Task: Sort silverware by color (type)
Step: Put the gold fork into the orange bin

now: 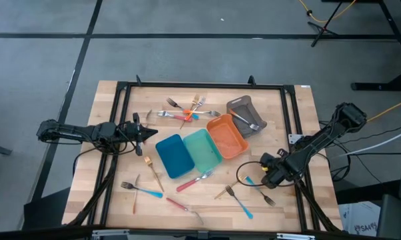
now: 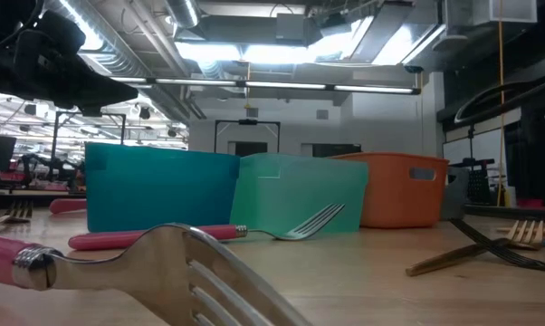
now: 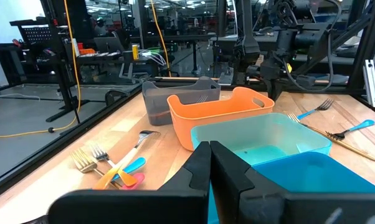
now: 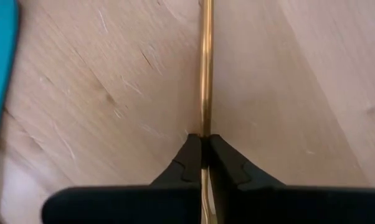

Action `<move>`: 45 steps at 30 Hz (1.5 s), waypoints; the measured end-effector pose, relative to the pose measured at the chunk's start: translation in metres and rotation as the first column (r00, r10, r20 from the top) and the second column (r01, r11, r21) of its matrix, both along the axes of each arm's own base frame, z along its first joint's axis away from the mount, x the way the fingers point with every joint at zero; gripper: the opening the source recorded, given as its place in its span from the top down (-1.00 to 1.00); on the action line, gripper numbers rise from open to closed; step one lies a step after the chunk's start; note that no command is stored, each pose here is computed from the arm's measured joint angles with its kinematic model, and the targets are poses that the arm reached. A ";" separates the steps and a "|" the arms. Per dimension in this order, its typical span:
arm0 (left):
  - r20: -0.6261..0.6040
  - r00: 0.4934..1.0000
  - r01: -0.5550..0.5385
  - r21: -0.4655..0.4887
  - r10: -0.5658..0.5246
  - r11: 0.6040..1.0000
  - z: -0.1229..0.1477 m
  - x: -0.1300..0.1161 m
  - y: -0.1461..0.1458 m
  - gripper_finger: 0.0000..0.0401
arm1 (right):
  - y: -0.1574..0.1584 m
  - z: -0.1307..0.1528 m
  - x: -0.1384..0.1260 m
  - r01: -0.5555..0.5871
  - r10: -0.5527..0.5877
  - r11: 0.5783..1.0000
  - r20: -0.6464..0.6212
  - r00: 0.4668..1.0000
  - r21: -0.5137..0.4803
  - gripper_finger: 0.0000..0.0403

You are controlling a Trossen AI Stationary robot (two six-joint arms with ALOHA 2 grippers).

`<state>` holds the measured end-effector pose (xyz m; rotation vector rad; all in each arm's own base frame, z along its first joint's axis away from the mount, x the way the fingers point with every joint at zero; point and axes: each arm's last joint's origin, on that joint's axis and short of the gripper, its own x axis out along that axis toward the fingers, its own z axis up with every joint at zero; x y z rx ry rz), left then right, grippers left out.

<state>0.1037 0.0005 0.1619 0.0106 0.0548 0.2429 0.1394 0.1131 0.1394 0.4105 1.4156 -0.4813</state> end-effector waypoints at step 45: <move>0.000 1.000 0.000 0.000 0.000 1.000 0.000 0.000 0.000 1.00 | -0.042 0.131 0.116 -0.123 0.341 0.894 0.477 0.810 -0.431 1.00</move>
